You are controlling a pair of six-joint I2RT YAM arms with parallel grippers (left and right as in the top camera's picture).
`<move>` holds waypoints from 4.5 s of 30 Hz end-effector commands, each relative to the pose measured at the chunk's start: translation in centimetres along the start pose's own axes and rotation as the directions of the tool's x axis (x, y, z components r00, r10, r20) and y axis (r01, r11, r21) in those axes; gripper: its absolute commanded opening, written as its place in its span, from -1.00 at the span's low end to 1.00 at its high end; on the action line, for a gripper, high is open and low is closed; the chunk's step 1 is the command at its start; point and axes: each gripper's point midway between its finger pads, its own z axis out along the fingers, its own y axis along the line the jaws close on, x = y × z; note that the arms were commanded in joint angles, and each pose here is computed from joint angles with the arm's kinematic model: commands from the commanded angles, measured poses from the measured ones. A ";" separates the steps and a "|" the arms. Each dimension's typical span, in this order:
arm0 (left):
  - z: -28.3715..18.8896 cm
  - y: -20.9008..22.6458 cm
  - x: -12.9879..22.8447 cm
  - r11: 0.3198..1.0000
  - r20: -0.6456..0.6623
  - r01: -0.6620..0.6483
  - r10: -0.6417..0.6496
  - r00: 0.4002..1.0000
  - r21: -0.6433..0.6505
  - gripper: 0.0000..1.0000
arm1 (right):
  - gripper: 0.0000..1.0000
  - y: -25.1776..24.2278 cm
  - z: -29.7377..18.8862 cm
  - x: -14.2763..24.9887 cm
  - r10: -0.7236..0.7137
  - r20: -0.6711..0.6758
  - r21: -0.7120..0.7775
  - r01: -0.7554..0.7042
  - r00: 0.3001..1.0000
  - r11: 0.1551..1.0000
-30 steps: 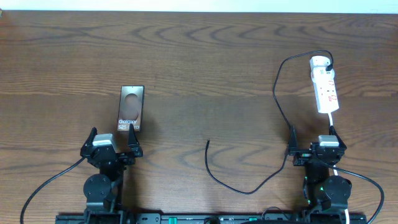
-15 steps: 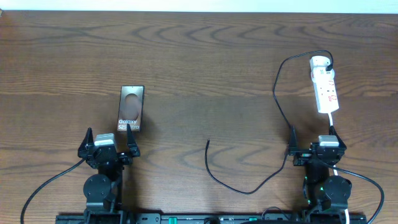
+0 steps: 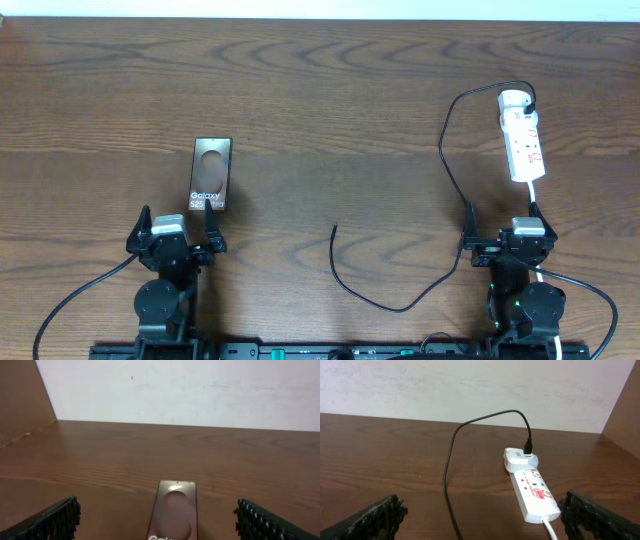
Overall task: Plug charger to phone and switch on socket
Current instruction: 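Move the left gripper over the Galaxy phone box and lower, then close the left gripper on the phone box sides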
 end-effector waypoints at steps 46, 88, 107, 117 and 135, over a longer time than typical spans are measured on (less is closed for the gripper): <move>11.4 -3.9 -1.4 0.995 -0.922 0.034 0.071 0.380 0.091 0.96 | 0.99 0.0 0.0 0.0 -0.014 0.001 0.006 0.014 1.000 1.000; 13.0 -1.3 9.7 0.996 -0.985 0.021 0.080 0.151 0.084 0.96 | 0.99 0.0 0.0 0.0 -0.014 0.001 0.006 0.014 1.000 1.000; 11.1 -2.0 11.4 0.995 -0.993 0.064 0.072 0.090 0.078 0.96 | 0.98 0.0 0.0 0.0 -0.014 0.001 0.006 0.014 1.000 1.000; 9.6 -1.9 12.9 0.995 -0.996 0.065 0.072 0.044 0.074 0.96 | 0.98 0.0 0.0 0.0 -0.014 0.001 0.006 0.014 1.000 1.000; 10.4 -1.0 13.0 0.999 -0.996 0.014 0.039 0.075 0.040 0.96 | 0.99 -0.1 0.0 0.0 -0.014 0.001 0.007 0.014 1.000 1.000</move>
